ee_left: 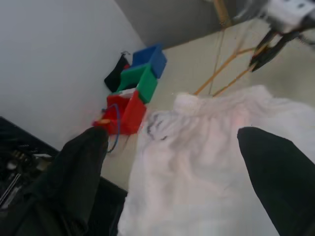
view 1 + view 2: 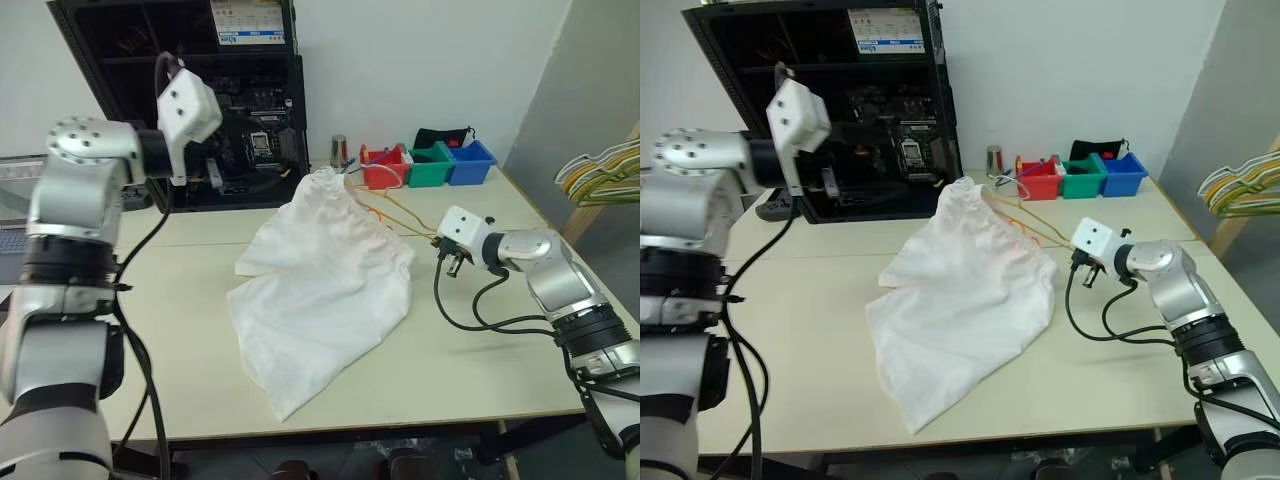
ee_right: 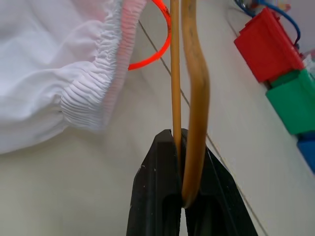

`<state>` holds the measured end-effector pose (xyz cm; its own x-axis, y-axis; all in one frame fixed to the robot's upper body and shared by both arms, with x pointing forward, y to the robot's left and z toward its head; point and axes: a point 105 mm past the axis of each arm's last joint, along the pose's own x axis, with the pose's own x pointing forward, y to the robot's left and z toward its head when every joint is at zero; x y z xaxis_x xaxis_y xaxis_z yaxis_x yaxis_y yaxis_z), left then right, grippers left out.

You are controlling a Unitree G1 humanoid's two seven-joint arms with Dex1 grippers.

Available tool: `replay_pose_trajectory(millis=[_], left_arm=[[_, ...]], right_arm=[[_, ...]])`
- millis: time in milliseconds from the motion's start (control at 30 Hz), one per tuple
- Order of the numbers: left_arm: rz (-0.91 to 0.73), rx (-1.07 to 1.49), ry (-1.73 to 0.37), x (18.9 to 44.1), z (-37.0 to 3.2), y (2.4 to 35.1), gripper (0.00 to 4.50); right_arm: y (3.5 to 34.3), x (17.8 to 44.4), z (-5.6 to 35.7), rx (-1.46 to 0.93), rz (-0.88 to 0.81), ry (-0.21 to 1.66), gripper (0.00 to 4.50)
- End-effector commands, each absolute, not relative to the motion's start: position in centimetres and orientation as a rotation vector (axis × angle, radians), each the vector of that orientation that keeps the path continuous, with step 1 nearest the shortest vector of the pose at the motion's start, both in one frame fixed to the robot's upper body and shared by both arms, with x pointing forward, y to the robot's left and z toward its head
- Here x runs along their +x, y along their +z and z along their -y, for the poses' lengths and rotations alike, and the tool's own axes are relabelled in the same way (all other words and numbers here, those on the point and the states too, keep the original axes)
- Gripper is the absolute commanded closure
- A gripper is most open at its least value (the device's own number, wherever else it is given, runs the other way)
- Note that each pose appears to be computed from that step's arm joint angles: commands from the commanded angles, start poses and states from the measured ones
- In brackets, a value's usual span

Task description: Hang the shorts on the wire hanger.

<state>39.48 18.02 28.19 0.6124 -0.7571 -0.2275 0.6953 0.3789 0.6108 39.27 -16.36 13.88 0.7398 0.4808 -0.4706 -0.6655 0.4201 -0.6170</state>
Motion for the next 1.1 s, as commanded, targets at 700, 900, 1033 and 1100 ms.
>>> replay_pose_trajectory(millis=[700,900,1033,1100], left_arm=[[-0.080,1.186,-1.005,42.6,-16.0,20.7,0.73],[-0.092,1.198,-0.976,43.0,-16.0,20.1,1.95],[-0.071,1.182,-0.971,43.1,-15.6,20.4,2.82],[-0.045,1.147,-0.975,43.1,-15.2,20.9,3.16]], right_arm=[[20.5,37.6,11.5,-1.249,0.119,0.674,4.50],[20.9,37.2,10.8,-1.245,0.135,0.679,4.50],[21.0,37.1,10.6,-1.237,0.134,0.679,4.50],[20.9,37.2,10.7,-1.220,0.122,0.680,4.50]])
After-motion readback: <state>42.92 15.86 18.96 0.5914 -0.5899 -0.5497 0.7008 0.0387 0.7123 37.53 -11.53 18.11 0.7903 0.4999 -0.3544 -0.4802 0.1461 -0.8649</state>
